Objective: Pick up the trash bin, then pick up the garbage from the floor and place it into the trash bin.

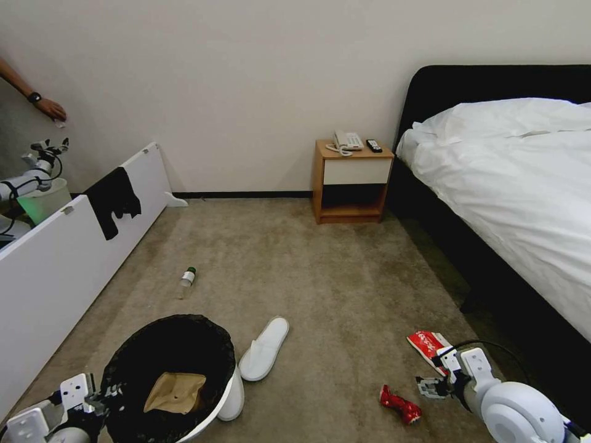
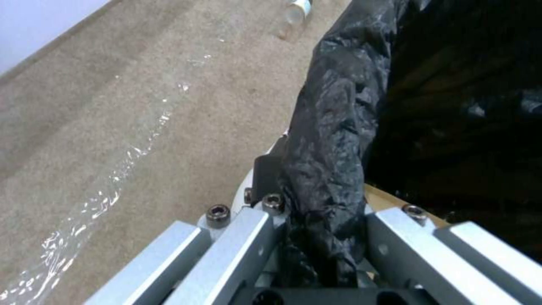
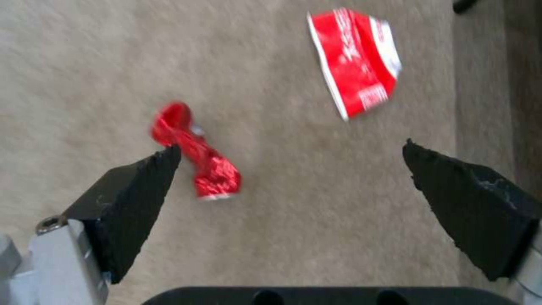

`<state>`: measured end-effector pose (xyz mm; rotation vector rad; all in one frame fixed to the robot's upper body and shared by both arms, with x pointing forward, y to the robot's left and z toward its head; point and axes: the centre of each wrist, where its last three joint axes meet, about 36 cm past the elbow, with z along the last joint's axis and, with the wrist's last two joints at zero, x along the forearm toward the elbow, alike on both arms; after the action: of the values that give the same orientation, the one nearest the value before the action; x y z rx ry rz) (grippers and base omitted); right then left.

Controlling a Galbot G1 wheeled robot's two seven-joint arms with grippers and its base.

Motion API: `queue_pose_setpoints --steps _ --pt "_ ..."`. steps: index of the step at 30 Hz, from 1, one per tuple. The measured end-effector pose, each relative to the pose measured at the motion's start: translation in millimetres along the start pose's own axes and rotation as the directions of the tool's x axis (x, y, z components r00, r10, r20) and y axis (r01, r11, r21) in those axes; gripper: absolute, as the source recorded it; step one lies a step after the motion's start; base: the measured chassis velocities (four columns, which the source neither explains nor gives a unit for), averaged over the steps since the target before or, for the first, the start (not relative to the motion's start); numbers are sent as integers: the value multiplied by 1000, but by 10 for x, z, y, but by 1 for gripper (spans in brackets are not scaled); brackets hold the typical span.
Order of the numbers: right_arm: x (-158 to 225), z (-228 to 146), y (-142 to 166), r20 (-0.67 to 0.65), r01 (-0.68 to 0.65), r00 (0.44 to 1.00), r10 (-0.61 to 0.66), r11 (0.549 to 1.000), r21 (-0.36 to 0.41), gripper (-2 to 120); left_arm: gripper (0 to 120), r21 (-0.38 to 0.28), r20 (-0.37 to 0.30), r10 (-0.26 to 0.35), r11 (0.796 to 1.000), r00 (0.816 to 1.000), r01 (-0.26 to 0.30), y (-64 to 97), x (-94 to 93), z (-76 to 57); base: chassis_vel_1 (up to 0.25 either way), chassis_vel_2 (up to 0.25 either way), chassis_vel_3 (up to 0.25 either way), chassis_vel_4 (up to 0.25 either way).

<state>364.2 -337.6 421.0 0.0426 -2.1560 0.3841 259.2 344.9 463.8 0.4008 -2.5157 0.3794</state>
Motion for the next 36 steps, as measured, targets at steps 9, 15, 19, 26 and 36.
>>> queue_pose_setpoints --steps 9,15,19,26,36 --pt "-392 299 -74 -50 -45 998 46 999 4 100 2 -8 -11 10 1000 1000 -10 -5 -115 -3 0 0 0 0" --pt "-593 368 69 -42 -32 999 32 999 10 100 2 -10 -16 10 1000 1000 -10 4 -147 -2 0 0 0 0" --pt "-699 360 193 -20 -9 1000 9 1000 9 100 2 -10 -20 6 1000 1000 -6 21 -175 1 0 0 0 0" --pt "-724 323 373 -1 41 999 -41 999 30 96 2 -6 -21 4 1000 1000 -5 23 -212 -3 0 0 0 0" --pt "-809 429 477 -28 44 999 -43 997 65 99 2 -2 -25 2 1000 1000 -2 32 -236 7 0 0 0 0"
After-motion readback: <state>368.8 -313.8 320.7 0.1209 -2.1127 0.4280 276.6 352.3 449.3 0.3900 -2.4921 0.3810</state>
